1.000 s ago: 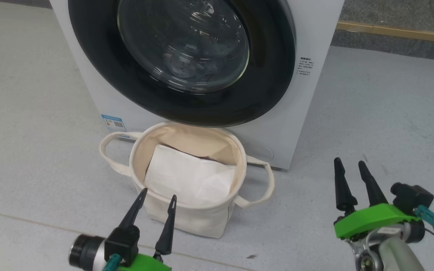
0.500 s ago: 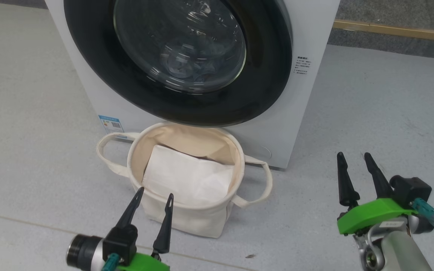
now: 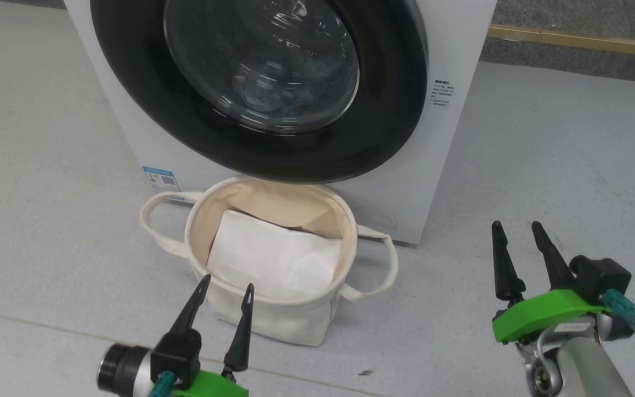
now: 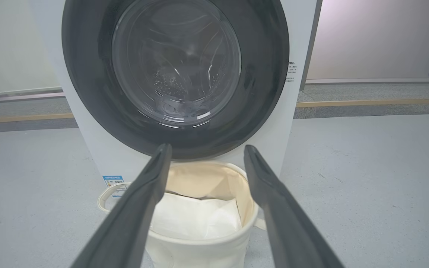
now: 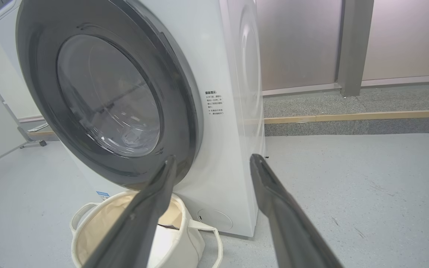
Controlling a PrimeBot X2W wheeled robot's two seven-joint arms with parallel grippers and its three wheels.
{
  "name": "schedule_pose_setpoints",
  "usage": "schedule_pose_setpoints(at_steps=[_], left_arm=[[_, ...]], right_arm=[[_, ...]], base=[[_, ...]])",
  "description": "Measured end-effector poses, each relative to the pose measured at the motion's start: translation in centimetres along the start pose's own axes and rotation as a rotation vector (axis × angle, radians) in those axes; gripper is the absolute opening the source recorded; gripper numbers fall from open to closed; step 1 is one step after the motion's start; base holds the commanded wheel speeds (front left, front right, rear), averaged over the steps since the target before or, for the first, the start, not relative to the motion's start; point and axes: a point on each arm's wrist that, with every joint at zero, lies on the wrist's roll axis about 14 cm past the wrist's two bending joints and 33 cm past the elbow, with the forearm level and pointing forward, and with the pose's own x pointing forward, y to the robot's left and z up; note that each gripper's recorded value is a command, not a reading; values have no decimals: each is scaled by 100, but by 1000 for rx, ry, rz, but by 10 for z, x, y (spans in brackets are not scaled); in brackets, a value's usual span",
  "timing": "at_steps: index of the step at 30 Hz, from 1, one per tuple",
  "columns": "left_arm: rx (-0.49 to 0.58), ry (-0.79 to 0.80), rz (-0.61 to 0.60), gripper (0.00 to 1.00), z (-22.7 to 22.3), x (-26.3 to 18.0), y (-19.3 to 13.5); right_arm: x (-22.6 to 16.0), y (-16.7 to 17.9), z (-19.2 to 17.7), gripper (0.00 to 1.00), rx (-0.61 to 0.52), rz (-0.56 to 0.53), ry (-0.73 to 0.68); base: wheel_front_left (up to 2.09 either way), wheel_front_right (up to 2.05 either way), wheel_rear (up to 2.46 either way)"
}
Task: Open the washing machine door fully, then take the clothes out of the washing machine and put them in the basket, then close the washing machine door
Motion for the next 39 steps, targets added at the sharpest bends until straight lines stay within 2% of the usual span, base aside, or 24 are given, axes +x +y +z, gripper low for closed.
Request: schedule_pose_setpoints(at_steps=[28,31,39], left_arm=[[-1,14,5,100,-5,0,1],[33,18,7,100,-7,-1,2],[30,21,4,100,-8,1,1]], right_arm=[[3,1,-1,100,0,5,0],[3,2,-2,100,0,7,3],[6,5,0,100,0,15,-8]], base=[[0,0,0],[0,0,0],[0,0,0]])
